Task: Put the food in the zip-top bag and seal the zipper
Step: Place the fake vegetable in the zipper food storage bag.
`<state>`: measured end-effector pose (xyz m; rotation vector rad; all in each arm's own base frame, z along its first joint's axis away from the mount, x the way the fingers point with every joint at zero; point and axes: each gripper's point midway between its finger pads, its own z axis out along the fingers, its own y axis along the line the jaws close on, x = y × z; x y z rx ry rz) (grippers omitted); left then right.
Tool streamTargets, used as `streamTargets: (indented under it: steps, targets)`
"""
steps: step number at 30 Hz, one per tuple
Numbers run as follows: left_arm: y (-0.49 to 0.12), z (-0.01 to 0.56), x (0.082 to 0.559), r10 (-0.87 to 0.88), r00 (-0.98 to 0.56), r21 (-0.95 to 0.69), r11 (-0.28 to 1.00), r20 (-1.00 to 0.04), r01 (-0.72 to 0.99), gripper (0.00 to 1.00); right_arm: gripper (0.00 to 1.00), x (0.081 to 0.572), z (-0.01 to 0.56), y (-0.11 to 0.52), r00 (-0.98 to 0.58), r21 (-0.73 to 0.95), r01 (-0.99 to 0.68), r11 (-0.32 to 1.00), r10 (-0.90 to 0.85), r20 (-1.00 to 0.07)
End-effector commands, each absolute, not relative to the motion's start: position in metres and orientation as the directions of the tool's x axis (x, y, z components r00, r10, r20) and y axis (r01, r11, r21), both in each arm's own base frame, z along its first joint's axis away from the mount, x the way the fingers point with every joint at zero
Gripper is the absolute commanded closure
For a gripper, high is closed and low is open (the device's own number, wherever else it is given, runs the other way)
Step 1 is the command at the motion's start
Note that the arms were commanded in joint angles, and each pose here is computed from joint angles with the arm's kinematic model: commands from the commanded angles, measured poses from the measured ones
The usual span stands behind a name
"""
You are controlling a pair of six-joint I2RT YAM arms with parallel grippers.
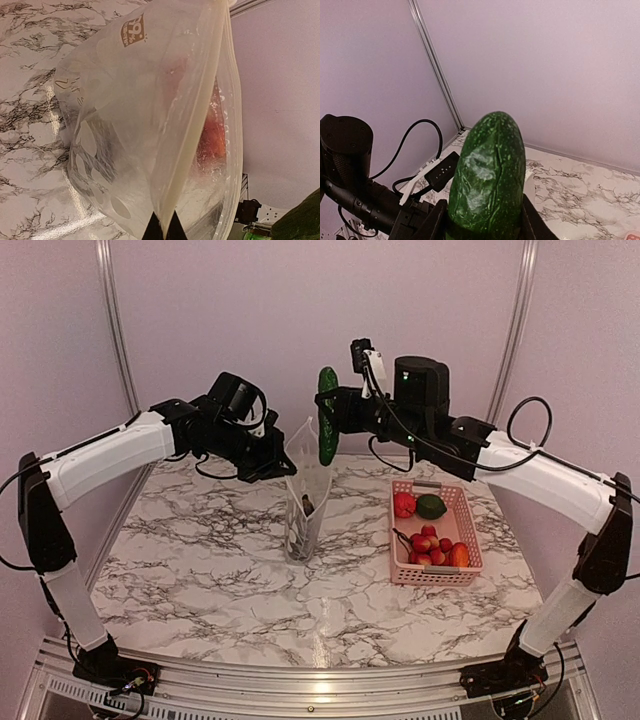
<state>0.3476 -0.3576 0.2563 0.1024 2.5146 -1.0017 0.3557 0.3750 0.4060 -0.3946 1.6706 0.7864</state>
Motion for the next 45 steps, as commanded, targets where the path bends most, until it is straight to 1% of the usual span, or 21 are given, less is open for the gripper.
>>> streamTargets:
  steps: [1, 17, 24, 26, 29, 32, 36, 38, 40, 45]
  targets:
    - [-0.358, 0.271, 0.346, -0.112, -0.896, -0.670, 0.705, -0.429, 0.233, 1.00, 0.72, 0.358, 0.413, 0.391, -0.239, 0.302, -0.660, 0.688, 0.188, -0.952]
    - [-0.357, 0.271, 0.346, -0.121, -0.897, -0.673, 0.705, -0.425, 0.224, 1.00, 0.71, 0.359, 0.354, 0.405, -0.353, 0.354, -0.628, 0.693, 0.151, -0.923]
    - [-0.356, 0.270, 0.346, -0.130, -0.896, -0.676, 0.704, -0.425, 0.219, 1.00, 0.68, 0.355, 0.329, 0.414, -0.408, 0.370, -0.612, 0.698, 0.122, -0.905]
    - [-0.356, 0.269, 0.345, -0.132, -0.897, -0.678, 0.702, -0.421, 0.215, 1.00, 0.68, 0.354, 0.316, 0.414, -0.442, 0.375, -0.595, 0.711, 0.101, -0.891]
    - [-0.356, 0.268, 0.345, -0.135, -0.899, -0.683, 0.699, -0.417, 0.212, 1.00, 0.67, 0.354, 0.311, 0.411, -0.450, 0.374, -0.576, 0.727, 0.100, -0.887]
    - [-0.356, 0.268, 0.345, -0.136, -0.898, -0.682, 0.700, -0.418, 0.212, 1.00, 0.60, 0.356, 0.306, 0.409, -0.465, 0.369, -0.556, 0.745, 0.089, -0.881]
    - [-0.356, 0.267, 0.346, -0.137, -0.898, -0.684, 0.698, -0.418, 0.212, 1.00, 0.37, 0.357, 0.301, 0.410, -0.496, 0.374, -0.539, 0.755, 0.074, -0.865]
    - [-0.357, 0.265, 0.346, -0.135, -0.899, -0.683, 0.699, -0.417, 0.212, 1.00, 0.28, 0.357, 0.306, 0.409, -0.494, 0.369, -0.536, 0.760, 0.072, -0.867]
    - [-0.357, 0.264, 0.346, -0.134, -0.899, -0.682, 0.700, -0.417, 0.212, 1.00, 0.26, 0.358, 0.315, 0.406, -0.481, 0.361, -0.535, 0.764, 0.076, -0.873]
    - [-0.359, 0.263, 0.348, -0.127, -0.898, -0.678, 0.702, -0.420, 0.218, 1.00, 0.26, 0.358, 0.349, 0.391, -0.414, 0.331, -0.526, 0.784, 0.104, -0.904]
